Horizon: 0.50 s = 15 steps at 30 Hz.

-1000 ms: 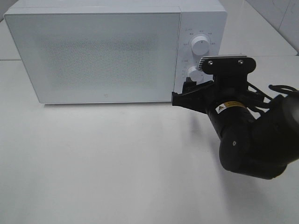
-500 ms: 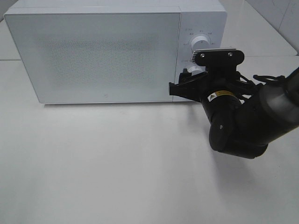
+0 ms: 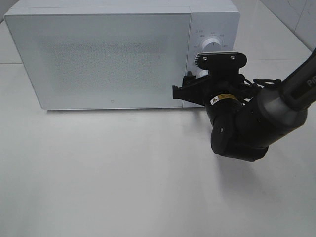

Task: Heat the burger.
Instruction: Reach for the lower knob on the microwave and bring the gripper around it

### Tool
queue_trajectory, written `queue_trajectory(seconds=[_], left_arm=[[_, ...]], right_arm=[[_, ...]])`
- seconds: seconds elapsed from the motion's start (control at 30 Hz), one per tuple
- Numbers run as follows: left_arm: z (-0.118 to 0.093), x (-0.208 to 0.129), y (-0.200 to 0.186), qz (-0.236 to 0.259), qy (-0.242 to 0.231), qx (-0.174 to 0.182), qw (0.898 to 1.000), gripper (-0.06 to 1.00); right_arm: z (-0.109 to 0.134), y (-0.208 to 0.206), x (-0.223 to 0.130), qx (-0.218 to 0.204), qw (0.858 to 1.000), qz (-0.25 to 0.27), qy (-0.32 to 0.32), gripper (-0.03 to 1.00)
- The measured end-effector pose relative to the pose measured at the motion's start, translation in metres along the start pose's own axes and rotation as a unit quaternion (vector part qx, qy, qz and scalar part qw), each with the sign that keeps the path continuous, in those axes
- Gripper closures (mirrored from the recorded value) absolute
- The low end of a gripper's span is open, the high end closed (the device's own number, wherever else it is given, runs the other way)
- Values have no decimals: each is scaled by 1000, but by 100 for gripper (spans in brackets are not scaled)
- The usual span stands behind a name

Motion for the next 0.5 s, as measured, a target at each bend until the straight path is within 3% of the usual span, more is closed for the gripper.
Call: queue_trajectory(seconds=[0.5], left_arm=[[0, 0, 0, 0, 0, 0, 1000, -3]], right_arm=[[2, 5, -11, -1, 1000, 12, -4, 23]])
Point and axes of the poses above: a point on each arm's last joint axis where the gripper is mounted, y pointing out along that axis toward the gripper, z along the wrist's bending axis when the last joint is at zero, x = y × z, the point moved 9 cm from there along y, pointing out along that axis toward the gripper, and after that the axes turned 8 degrees about -y, right-handed, at the moved point
